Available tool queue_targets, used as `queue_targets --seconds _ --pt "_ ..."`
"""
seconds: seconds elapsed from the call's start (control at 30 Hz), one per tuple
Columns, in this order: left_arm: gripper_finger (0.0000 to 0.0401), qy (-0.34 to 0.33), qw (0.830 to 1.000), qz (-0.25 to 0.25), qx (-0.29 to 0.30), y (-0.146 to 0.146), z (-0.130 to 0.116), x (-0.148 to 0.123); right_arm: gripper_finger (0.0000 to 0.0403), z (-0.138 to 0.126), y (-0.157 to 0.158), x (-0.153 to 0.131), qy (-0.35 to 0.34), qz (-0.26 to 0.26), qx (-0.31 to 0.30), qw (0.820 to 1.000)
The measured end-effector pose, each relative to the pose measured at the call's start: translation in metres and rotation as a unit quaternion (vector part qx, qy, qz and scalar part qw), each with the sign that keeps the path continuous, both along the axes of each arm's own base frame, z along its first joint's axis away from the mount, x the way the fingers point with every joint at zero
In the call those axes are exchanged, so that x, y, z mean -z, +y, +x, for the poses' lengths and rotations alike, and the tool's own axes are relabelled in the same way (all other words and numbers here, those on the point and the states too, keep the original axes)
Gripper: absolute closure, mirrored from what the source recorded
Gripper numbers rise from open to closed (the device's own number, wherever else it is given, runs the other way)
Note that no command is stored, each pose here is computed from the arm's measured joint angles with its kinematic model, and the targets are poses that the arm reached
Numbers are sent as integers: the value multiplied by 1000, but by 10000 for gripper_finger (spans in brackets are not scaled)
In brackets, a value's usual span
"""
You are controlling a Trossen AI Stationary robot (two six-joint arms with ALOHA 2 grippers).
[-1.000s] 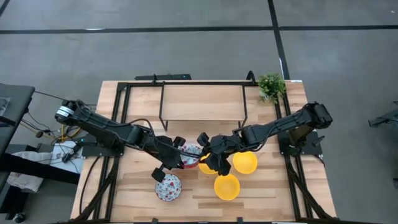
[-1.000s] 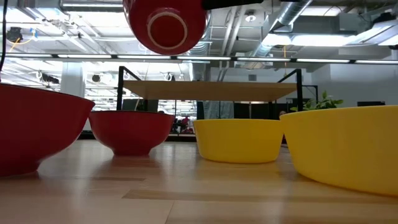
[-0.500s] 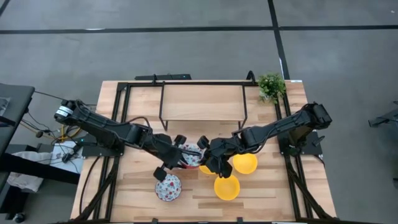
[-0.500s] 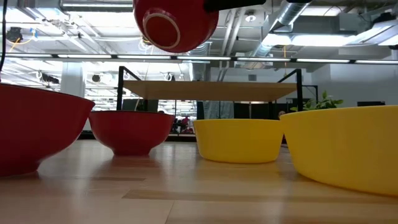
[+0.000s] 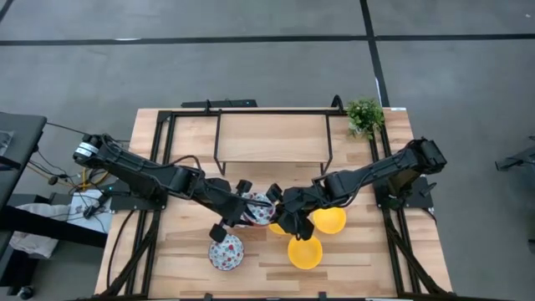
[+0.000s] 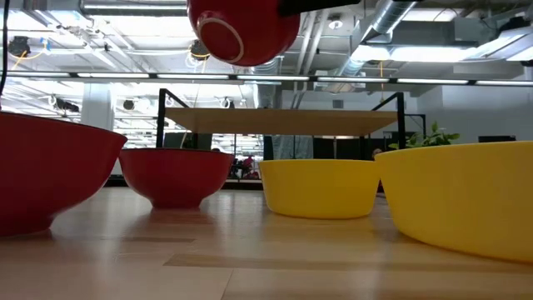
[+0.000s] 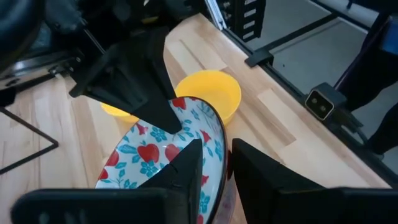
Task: Pick & Place Mini bowls
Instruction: Put the top left red patterned bowl on the shelf
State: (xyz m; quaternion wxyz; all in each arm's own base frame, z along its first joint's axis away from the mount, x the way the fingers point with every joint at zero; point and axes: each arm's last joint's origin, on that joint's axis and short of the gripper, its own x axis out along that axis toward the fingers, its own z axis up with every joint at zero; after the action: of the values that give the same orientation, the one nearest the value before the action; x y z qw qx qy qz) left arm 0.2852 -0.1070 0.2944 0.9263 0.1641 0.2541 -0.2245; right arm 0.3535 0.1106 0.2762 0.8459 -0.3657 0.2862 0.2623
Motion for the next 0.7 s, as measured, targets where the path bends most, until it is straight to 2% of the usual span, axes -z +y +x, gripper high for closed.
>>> queue_targets --seconds 0.5,0.7 --pt "315 -3 1000 -4 -13 0 1 0 403 -2 1 0 7 -2 -4 1000" --pt "263 2 1000 -16 -27 0 1 0 403 -2 1 0 8 -2 -4 1000"
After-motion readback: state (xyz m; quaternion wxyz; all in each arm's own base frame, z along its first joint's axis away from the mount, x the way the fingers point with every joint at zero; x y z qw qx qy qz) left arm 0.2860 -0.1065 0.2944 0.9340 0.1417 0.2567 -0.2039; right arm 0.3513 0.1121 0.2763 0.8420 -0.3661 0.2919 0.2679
